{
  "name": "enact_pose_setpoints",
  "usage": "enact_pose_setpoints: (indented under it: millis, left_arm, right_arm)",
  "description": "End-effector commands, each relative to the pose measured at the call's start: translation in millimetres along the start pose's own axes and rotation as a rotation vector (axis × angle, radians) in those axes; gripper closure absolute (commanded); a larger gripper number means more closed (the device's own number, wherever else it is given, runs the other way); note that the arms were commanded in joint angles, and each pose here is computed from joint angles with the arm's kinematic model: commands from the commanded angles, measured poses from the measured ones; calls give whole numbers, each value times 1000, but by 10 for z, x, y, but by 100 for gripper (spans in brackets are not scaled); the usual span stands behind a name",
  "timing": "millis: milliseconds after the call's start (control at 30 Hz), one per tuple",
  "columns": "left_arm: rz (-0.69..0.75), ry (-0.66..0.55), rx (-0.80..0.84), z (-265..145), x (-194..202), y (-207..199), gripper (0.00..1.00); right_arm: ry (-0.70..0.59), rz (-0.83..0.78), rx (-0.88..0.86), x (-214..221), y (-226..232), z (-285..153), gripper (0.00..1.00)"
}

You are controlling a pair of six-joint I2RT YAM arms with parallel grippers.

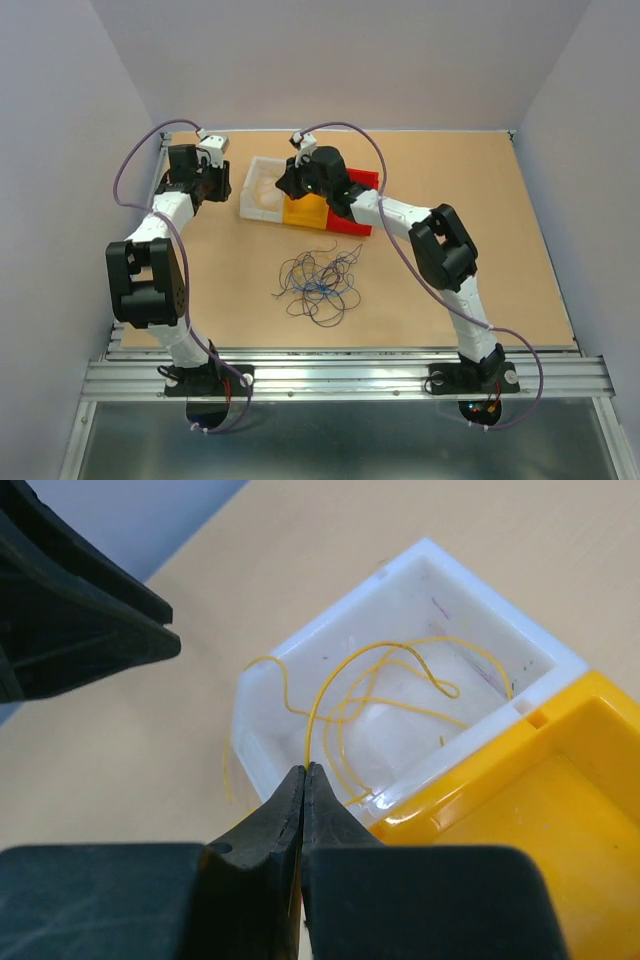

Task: Untangle the cables

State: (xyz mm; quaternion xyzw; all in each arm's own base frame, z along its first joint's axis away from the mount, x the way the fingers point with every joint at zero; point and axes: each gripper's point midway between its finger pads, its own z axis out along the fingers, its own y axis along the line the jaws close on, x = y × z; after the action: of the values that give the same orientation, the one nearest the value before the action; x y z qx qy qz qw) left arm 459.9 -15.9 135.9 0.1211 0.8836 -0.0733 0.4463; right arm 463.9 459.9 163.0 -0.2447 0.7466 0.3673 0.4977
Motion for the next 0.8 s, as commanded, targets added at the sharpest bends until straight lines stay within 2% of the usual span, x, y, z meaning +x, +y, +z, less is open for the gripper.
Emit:
enact_pose_setpoints:
  millis: [0,500,767]
  left_arm:
    - [-2,-81,57,-6,-283,-48,59]
    - [-24,-58,72,67,-145,-59,59]
    - [-34,17,113,142,158,-130,59]
  right_arm:
    - [-102,29,-34,-433,118,101,99]
    - [-230,-98,152,-471,-399,483,99]
    - [-169,-165,99,-269,-377,583,100]
